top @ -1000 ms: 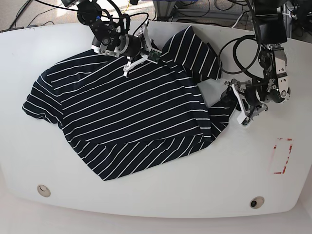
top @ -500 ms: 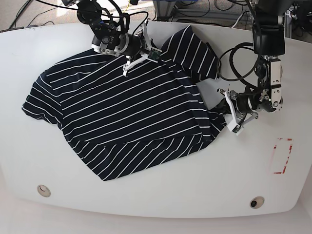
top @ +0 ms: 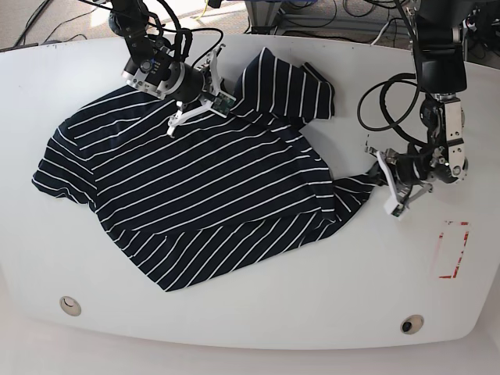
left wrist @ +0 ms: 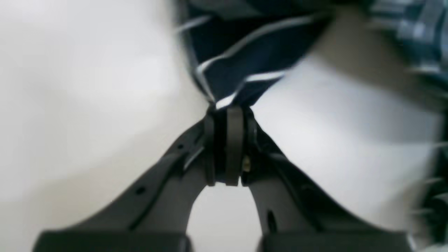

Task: Layout the t-shirt on the table in an organized manner, then fold the t-shirt properly
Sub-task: 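Lower the left gripper and grasp the shirt hem beside it, then lift the shirt with both grippers and pull it toward the robot's front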

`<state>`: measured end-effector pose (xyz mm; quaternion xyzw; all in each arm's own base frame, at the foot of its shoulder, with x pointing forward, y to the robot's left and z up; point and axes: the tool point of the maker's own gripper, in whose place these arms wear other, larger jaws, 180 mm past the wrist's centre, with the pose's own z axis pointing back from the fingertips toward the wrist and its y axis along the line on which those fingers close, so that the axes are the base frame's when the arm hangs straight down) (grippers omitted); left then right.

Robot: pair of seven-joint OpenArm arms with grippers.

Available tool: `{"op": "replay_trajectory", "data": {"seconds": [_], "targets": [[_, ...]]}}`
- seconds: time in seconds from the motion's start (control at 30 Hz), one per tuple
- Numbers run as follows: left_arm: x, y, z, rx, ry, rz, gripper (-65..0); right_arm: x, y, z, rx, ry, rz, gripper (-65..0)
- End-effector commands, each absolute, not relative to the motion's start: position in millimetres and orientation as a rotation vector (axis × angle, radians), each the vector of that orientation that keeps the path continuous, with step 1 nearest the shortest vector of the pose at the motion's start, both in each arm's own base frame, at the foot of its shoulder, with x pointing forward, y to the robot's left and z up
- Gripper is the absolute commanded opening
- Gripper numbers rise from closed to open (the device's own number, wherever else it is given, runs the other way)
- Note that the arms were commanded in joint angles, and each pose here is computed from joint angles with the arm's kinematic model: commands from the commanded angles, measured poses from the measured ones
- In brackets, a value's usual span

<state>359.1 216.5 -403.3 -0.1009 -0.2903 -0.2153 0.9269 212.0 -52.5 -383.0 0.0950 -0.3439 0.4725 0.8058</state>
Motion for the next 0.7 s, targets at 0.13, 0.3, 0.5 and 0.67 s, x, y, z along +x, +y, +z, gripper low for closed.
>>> {"op": "replay_trajectory", "data": {"seconds": [0.13, 0.3, 0.5, 0.67], "targets": [[401.7, 248.4, -327.0, -0.084, -0.768, -0.481, -65.0, 251.0, -78.3, -351.1, 0.124, -0.862, 0.904, -63.6], [412.5, 233.3, -271.8, -0.001, -0.897, -0.577, -65.0, 287.7, -105.0, -324.6, 0.045, -0.957, 0.782, -63.6], [415.8, 220.2, -203.7, 0.128, -1.023, -0.674, -65.0, 330.9, -145.6, -281.7, -0.073, -1.08, 0.645, -63.3], [422.0, 213.4, -149.0, 0.217, -1.131, -0.711, -65.0, 362.5, -174.9, -243.7, -0.179, -1.13, 0.585, -63.1]]}}
